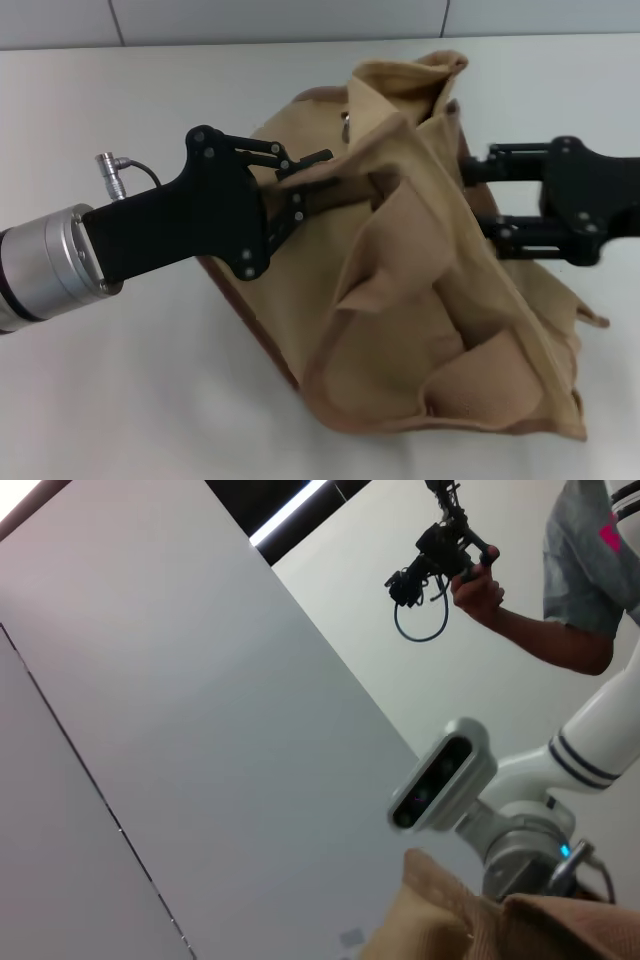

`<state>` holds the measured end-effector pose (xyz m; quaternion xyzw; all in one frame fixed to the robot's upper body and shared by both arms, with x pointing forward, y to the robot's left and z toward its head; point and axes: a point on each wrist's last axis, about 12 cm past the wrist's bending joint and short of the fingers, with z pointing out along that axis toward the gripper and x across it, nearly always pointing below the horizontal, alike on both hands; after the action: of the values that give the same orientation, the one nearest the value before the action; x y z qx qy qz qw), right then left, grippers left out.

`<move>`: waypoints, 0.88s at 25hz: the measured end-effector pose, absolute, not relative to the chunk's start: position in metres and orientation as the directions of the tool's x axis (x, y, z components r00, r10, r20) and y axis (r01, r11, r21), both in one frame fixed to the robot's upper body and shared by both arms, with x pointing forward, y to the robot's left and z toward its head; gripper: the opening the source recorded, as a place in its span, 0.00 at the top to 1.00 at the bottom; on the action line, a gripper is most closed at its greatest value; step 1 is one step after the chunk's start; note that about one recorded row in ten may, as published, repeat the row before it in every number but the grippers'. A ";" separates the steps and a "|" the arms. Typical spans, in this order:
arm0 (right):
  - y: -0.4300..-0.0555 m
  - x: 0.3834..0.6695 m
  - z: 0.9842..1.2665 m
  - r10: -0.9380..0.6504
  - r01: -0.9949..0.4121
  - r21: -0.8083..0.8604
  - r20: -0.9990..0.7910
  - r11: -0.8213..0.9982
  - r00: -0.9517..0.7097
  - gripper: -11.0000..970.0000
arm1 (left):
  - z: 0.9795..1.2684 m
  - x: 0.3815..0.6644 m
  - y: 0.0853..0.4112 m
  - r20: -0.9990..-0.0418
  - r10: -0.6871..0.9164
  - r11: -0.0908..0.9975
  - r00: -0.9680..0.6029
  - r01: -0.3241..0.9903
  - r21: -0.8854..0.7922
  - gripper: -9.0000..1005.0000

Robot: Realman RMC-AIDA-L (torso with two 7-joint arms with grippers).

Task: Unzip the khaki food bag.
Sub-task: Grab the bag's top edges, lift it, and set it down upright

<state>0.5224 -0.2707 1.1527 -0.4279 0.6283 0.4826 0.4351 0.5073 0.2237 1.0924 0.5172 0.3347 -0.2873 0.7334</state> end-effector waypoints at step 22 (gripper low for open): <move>-0.299 0.499 1.166 -0.103 -0.961 0.118 -0.984 0.250 -0.147 0.40 | 1.094 0.512 0.218 -0.778 -0.069 0.289 0.624 0.759 0.583 0.94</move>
<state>0.4995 -0.2988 1.1662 -0.4296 0.6190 0.4364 0.4918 0.5121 0.2183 1.0940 0.5250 0.3284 -0.2827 0.7325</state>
